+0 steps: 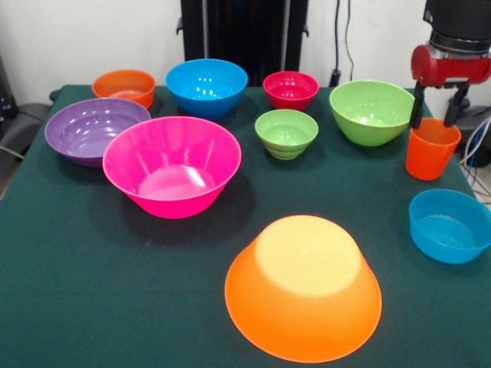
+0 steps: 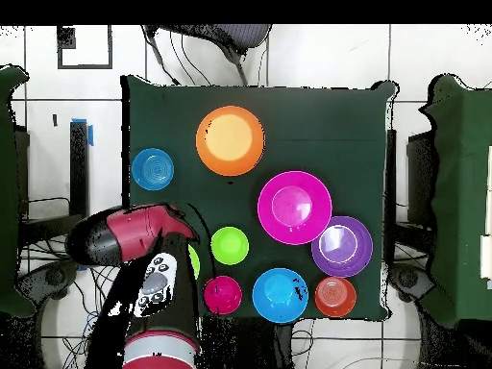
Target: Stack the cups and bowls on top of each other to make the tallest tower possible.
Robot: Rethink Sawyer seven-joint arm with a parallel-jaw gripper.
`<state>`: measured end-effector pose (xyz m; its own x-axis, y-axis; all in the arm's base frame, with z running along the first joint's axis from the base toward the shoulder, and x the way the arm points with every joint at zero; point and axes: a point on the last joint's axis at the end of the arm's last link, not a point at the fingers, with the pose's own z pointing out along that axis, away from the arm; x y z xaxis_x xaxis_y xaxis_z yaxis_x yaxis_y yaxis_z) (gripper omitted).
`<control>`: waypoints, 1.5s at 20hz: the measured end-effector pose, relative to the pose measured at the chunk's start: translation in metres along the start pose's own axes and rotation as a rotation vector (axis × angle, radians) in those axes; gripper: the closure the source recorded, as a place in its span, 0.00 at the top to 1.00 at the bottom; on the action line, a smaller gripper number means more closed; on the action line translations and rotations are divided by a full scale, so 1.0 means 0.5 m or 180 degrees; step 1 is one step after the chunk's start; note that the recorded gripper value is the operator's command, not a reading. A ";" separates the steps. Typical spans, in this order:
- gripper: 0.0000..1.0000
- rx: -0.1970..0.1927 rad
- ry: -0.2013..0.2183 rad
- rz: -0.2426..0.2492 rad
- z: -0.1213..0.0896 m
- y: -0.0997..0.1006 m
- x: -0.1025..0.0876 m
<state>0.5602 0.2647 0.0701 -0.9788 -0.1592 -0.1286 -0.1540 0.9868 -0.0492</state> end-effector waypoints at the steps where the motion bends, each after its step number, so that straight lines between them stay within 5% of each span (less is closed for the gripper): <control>1: 1.00 0.0000 0.0000 0.0003 -0.003 0.000 -0.001; 11: 1.00 -0.0008 0.0006 0.0025 -0.008 0.001 -0.004; 30: 1.00 0.0000 0.0202 -0.0038 0.051 0.021 0.042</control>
<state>0.5413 0.2709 0.0417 -0.9835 -0.1689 -0.0649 -0.1658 0.9849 -0.0504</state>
